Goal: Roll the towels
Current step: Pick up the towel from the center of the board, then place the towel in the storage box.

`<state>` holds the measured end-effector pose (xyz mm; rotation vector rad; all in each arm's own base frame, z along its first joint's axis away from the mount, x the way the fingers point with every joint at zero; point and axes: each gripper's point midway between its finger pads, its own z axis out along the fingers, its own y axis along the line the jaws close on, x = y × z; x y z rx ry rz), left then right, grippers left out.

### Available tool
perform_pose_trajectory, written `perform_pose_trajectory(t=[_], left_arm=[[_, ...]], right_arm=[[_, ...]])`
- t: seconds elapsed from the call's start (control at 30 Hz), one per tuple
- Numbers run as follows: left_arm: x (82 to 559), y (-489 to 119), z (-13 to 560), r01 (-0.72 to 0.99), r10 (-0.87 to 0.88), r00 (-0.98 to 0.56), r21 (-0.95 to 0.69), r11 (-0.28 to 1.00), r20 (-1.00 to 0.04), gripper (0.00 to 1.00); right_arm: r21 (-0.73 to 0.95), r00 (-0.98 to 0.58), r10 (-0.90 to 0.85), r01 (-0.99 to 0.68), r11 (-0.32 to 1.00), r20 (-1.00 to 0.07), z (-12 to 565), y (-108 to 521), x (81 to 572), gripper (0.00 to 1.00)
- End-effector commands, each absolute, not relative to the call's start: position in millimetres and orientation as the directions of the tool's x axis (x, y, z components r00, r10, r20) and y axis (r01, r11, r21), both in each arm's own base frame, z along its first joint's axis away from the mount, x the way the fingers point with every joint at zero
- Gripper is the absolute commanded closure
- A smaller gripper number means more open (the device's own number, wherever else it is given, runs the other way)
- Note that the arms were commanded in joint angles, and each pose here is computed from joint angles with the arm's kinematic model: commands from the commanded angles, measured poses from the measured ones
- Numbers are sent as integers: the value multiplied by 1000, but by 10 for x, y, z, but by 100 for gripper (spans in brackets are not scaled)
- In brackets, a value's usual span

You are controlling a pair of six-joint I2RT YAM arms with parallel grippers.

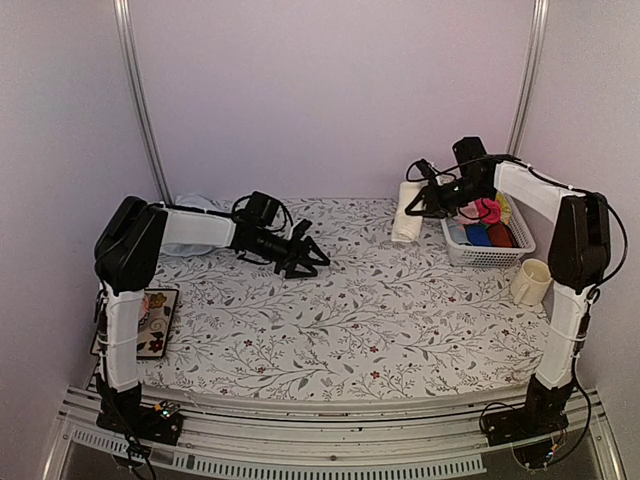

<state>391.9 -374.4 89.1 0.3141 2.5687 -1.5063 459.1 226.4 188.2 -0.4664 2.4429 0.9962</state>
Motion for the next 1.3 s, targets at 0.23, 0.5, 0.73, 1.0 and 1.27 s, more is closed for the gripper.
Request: perform_pose_trajectory(t=[0.23, 0.5, 0.73, 1.0, 1.27], left_arm=[[3797, -3565, 862, 321, 241, -945, -775, 544, -222, 39], [3613, -3445, 890, 322, 290, -939, -775, 543, -187, 39], [3438, -3264, 708, 288, 305, -943, -791, 540, -136, 39], [3449, -3126, 661, 283, 293, -946, -789, 545, -136, 39], [3395, -3109, 595, 255, 293, -950, -803, 539, -105, 41]], right_arm=[[503, -795, -163, -512, 696, -584, 2175, 1437, 4759, 93], [545, -819, -113, -470, 694, -562, 1984, 1083, 4973, 91], [528, -851, -122, -422, 737, -510, 1666, 886, 5079, 88], [491, -888, -128, -359, 794, -442, 1279, 658, 5142, 86], [484, -910, -120, -319, 815, -397, 1036, 506, 5148, 86]])
